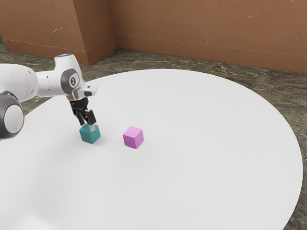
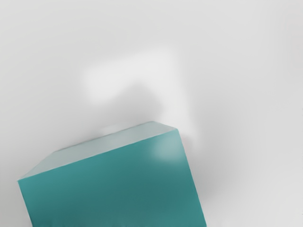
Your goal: Pick up the blue block with one arm, and put the blue block on the pink block with one arm
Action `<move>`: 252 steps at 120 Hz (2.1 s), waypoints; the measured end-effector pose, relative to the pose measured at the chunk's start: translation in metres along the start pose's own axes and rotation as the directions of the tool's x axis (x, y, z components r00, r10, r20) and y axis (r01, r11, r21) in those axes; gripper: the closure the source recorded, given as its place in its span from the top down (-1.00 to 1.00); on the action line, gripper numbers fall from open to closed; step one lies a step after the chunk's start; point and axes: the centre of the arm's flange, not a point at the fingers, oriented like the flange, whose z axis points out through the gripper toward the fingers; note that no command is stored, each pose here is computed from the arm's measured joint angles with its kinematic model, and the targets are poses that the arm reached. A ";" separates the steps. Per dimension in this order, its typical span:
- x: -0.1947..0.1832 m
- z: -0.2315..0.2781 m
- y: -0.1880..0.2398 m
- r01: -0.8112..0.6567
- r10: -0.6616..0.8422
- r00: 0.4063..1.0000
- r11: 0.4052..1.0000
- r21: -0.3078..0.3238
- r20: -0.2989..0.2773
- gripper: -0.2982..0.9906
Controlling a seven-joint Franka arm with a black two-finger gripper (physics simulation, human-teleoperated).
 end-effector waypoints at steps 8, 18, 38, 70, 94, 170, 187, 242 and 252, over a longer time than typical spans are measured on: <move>0.000 0.000 0.000 0.017 -0.017 1.000 1.000 -0.005 0.000 0.54; -0.001 0.000 0.000 0.040 -0.040 0.999 0.999 -0.010 0.003 0.54; 0.003 0.000 -0.002 0.085 -0.085 0.996 0.996 -0.010 0.000 0.54; 0.005 0.012 -0.011 0.149 -0.149 0.989 0.989 -0.007 0.006 0.54; 0.005 0.017 -0.014 0.182 -0.181 0.983 0.983 -0.008 0.009 0.54; 0.006 0.028 -0.014 0.232 -0.232 0.972 0.973 -0.015 0.026 0.54; 0.006 0.027 -0.014 0.238 -0.238 0.971 0.971 -0.016 0.032 0.54; 0.008 0.030 -0.014 0.250 -0.248 0.967 0.968 -0.023 0.052 0.54; 0.008 0.030 -0.014 0.251 -0.249 0.967 0.968 -0.025 0.055 0.54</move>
